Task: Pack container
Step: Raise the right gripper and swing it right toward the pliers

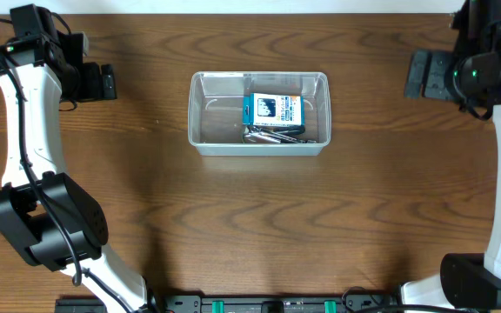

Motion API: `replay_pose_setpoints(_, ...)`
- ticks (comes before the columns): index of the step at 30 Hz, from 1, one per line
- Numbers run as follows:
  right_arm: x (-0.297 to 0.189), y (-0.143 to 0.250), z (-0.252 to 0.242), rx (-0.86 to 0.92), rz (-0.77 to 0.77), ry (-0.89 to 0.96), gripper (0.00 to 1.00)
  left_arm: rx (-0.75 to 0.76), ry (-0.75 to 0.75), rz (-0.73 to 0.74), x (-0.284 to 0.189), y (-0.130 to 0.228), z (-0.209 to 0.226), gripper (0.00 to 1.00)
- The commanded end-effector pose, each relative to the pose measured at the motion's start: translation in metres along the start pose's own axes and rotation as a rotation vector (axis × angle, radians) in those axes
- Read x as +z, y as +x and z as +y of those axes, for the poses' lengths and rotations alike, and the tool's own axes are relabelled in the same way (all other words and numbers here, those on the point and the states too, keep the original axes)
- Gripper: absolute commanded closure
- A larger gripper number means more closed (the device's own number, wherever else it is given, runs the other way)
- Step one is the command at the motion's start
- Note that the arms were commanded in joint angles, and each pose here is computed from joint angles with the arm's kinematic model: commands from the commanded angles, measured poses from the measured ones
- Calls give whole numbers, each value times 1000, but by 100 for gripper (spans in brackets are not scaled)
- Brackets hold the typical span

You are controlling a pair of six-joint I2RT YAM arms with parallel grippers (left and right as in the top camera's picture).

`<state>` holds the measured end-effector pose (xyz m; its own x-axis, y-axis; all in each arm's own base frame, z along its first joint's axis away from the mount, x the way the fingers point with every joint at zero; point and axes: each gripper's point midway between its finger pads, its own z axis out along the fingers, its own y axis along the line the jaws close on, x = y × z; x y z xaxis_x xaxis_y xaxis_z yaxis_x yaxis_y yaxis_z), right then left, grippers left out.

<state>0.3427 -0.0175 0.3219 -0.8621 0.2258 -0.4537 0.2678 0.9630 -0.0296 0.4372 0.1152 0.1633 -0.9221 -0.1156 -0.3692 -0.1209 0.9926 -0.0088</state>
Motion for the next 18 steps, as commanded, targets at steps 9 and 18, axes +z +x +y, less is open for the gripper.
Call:
replay_pose_setpoints(9, 8, 35, -78, 448, 68, 315, 1, 6, -9, 20, 5, 4, 3, 2)
replay_pose_setpoints(18, 15, 102, -135, 601, 163, 459, 1, 6, -9, 20, 5, 4, 3, 2)
